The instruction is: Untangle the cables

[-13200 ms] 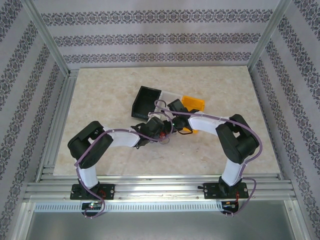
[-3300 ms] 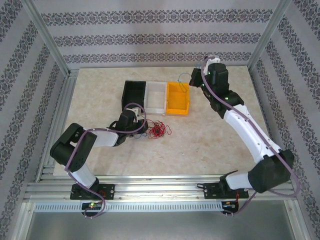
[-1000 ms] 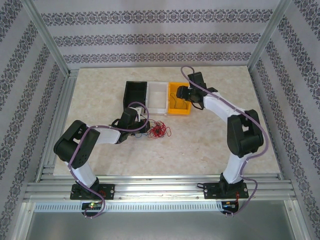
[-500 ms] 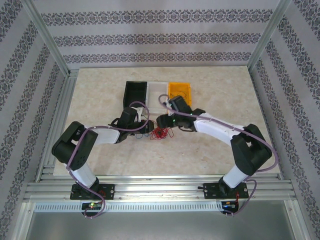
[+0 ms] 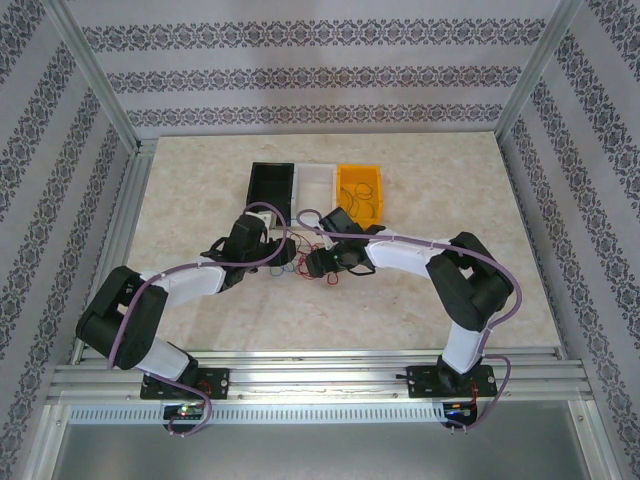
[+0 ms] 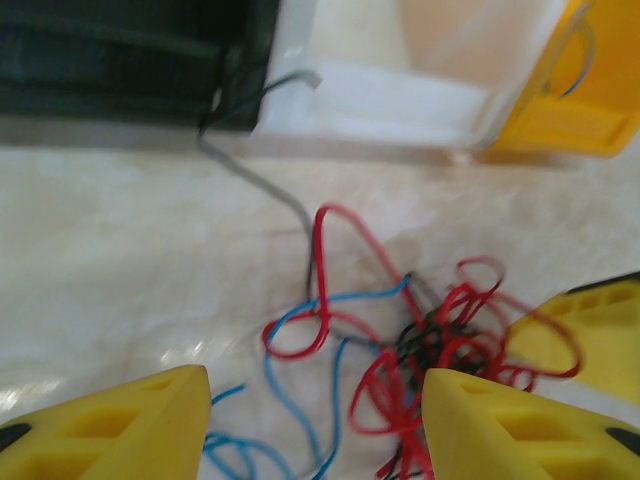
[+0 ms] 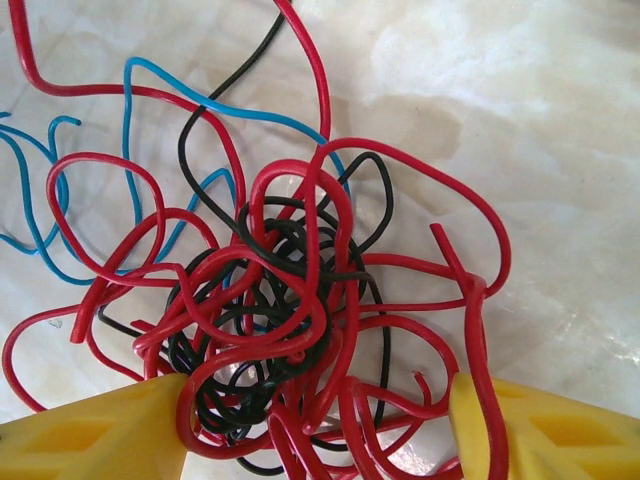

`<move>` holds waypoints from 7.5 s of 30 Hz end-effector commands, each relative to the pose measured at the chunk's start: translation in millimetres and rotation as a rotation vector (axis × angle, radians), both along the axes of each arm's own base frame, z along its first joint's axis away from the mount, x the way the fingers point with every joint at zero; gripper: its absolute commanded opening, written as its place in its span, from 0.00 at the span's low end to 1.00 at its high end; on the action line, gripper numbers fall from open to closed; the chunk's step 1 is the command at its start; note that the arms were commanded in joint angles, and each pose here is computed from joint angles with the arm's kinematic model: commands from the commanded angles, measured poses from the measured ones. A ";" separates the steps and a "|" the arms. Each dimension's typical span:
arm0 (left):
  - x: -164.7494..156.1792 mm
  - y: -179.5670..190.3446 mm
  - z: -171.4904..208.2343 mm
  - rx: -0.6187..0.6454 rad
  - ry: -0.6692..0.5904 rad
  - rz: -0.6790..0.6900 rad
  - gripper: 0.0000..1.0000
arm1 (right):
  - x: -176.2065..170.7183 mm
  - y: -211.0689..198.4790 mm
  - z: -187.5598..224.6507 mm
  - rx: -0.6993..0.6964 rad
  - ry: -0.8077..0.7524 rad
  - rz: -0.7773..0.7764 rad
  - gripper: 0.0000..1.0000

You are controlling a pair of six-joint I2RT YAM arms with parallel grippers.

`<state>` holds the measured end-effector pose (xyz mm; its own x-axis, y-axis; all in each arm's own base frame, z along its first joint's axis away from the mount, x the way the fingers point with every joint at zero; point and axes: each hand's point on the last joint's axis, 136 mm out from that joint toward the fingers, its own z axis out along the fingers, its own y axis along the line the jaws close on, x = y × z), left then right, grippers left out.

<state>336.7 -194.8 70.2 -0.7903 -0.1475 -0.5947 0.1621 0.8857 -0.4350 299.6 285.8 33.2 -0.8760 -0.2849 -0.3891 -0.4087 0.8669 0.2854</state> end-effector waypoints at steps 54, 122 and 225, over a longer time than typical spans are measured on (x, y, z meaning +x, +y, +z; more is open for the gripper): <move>-53.5 12.8 -102.8 0.677 0.452 -0.115 0.16 | 13.3 -52.3 -11.5 0.077 0.029 -0.177 0.67; 101.3 12.2 330.6 -0.317 -0.581 0.249 0.00 | 4.6 -187.6 -3.0 0.119 0.002 -0.783 0.66; 186.0 -111.9 143.5 0.005 -0.300 0.208 0.00 | 1.2 -210.6 21.0 0.142 -0.077 -0.789 0.67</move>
